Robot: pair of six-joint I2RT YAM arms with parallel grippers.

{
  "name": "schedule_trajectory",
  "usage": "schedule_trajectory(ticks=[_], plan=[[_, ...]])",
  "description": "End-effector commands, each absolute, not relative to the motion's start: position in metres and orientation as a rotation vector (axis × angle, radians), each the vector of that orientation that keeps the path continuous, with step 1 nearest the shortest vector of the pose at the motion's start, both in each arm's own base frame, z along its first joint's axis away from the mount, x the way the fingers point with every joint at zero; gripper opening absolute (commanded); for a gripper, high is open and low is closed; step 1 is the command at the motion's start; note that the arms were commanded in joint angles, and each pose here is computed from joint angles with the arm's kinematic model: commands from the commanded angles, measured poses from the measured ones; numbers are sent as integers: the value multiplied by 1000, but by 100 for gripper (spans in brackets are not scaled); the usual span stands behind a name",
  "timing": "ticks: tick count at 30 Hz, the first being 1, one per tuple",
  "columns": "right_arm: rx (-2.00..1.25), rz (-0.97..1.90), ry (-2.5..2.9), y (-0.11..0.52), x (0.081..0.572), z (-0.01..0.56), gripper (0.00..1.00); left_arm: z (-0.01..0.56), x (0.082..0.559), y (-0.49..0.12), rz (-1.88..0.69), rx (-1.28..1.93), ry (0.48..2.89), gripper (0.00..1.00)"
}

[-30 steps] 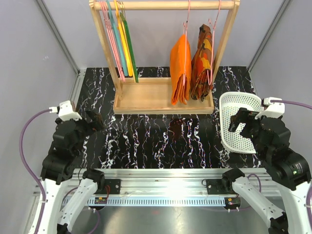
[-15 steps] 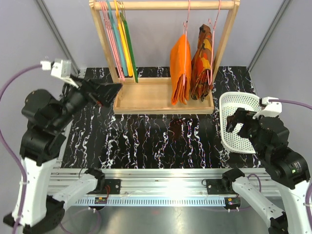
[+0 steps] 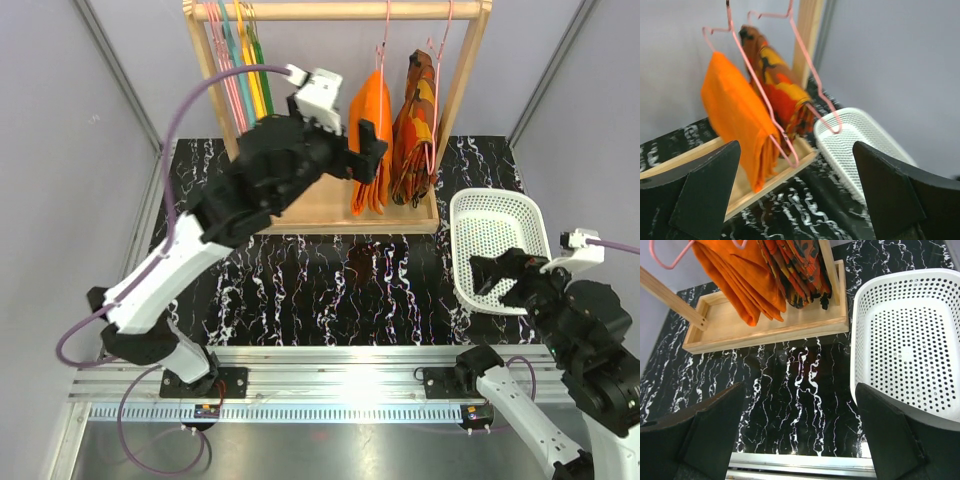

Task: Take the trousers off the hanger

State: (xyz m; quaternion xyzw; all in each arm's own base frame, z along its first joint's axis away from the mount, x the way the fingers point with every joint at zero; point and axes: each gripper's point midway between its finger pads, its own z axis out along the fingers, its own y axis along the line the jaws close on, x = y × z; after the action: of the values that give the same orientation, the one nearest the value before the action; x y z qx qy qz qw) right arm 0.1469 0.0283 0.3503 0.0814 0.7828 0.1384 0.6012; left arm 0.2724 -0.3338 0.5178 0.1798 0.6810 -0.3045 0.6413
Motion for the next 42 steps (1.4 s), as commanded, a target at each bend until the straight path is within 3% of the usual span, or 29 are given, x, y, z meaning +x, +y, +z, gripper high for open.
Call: schedule_trajectory(ticks=[1,7,11,15,18,22,34,35,37,38,42], plan=[[182,411,1779,33,130,362,99,532,307,-326,-476,277,1474,99],[179,434,1751,26,109,369,99,498,344,-362,-338,322,1476,98],[163,450,1747,27,102,369,99,476,374,-378,-240,305,1515,91],[152,439,1747,23,96,366,99,466,395,-376,-195,271,1524,72],[154,426,1725,18,91,368,100,465,412,-377,-214,256,1530,64],[161,405,1699,12,89,370,99,455,422,-376,-223,258,1576,38],[155,376,1698,8,88,367,99,425,445,-371,-293,217,1665,28],[152,373,1701,8,89,366,100,423,446,-371,-292,212,1671,25],[153,376,1705,9,91,366,99,420,449,-367,-293,187,1686,7],[153,375,1706,9,91,365,99,417,449,-367,-293,184,1692,3],[145,381,1718,12,93,360,99,430,447,-360,-302,141,1666,0]])
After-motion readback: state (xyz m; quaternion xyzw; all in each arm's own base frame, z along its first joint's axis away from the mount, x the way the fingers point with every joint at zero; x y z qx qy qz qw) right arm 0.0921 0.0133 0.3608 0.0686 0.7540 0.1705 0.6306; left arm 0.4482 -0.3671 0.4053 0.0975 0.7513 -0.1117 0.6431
